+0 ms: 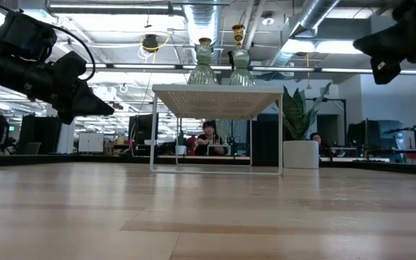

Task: Pick & Place candle stick holders
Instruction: Return to Home Position

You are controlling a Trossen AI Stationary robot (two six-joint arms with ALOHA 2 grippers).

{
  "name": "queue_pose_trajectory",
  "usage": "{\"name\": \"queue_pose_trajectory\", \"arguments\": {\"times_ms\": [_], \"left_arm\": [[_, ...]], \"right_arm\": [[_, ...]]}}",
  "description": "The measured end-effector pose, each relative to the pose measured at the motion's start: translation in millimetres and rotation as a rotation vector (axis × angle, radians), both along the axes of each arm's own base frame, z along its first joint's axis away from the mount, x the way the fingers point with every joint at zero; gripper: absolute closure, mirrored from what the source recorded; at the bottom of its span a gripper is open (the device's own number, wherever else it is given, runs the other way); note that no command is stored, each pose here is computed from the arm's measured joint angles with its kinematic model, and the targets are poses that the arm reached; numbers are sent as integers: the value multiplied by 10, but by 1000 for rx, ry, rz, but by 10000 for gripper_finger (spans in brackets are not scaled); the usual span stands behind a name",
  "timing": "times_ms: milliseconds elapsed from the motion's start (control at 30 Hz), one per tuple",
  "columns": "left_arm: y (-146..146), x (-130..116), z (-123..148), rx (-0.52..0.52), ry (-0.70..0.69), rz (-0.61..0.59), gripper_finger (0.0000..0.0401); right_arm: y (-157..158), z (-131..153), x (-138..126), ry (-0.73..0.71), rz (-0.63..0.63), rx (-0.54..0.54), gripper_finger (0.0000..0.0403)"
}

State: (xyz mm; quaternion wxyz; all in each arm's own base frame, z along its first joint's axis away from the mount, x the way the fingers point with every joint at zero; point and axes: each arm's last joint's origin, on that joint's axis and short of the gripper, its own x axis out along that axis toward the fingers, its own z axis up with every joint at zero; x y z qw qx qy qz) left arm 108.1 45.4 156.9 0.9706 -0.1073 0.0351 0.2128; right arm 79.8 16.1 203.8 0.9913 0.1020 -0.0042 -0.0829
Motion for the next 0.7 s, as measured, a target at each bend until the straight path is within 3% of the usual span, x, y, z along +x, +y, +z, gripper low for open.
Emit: {"name": "queue_pose_trajectory", "arguments": {"times_ms": [167, 467, 700], "left_arm": [[0, 0, 1, 0, 0, 0, 390], [0, 0, 1, 0, 0, 1, 389], [0, 0, 1, 0, 0, 0, 389]], "right_arm": [[85, -95, 34, 14, 250, -2, 403], [120, -309, 112, -28, 265, -2, 403], [131, -322, 120, -54, 289, -92, 403]]}}
